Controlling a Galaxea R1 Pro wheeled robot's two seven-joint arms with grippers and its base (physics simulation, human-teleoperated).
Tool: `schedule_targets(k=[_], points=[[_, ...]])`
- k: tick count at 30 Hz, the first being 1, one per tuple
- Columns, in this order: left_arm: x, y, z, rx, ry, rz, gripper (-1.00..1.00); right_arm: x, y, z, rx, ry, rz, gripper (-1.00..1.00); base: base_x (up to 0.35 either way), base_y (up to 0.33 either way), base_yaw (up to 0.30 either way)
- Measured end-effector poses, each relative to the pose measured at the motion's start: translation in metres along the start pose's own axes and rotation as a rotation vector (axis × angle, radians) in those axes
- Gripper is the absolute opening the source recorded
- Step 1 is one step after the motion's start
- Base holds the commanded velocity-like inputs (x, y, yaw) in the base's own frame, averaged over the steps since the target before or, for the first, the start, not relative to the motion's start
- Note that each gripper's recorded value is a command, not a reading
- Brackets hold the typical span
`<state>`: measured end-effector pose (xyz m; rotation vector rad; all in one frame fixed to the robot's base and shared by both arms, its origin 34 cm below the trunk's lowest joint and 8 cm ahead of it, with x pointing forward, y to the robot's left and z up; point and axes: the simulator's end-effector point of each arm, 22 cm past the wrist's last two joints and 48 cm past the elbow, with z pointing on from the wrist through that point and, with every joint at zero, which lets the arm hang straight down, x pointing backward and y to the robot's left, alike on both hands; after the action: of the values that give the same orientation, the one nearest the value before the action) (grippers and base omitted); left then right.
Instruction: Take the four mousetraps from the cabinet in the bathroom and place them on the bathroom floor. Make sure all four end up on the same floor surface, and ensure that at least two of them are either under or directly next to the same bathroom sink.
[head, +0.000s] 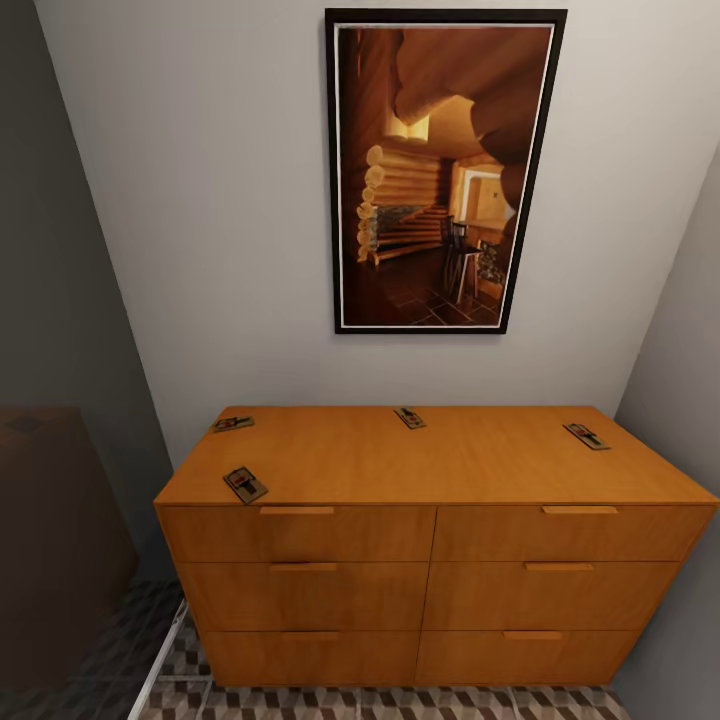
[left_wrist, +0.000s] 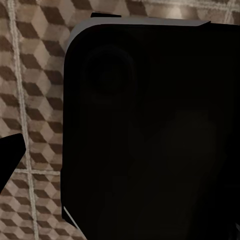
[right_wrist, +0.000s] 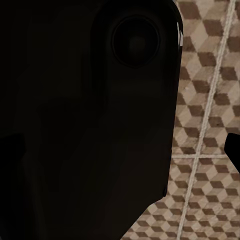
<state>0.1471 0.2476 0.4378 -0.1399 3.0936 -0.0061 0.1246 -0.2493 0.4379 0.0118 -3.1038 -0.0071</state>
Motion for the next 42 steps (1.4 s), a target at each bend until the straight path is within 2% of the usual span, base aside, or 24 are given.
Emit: schedule_targets(k=[25,42], points=[[0.0003,-0.0012,0.0000,0.002,0.001,0.001,1.00,-0.0009,0.0000,0.0000,0.000,-0.003,0.004,1.00,0.000,0.000,0.000],[-0.0022,-0.0091,0.0000,0.009,-0.006,0.004,1.00,-0.0089,-0.0003,-0.0001,0.000,-0.036,0.002,1.00,0.000,0.000,0.000]])
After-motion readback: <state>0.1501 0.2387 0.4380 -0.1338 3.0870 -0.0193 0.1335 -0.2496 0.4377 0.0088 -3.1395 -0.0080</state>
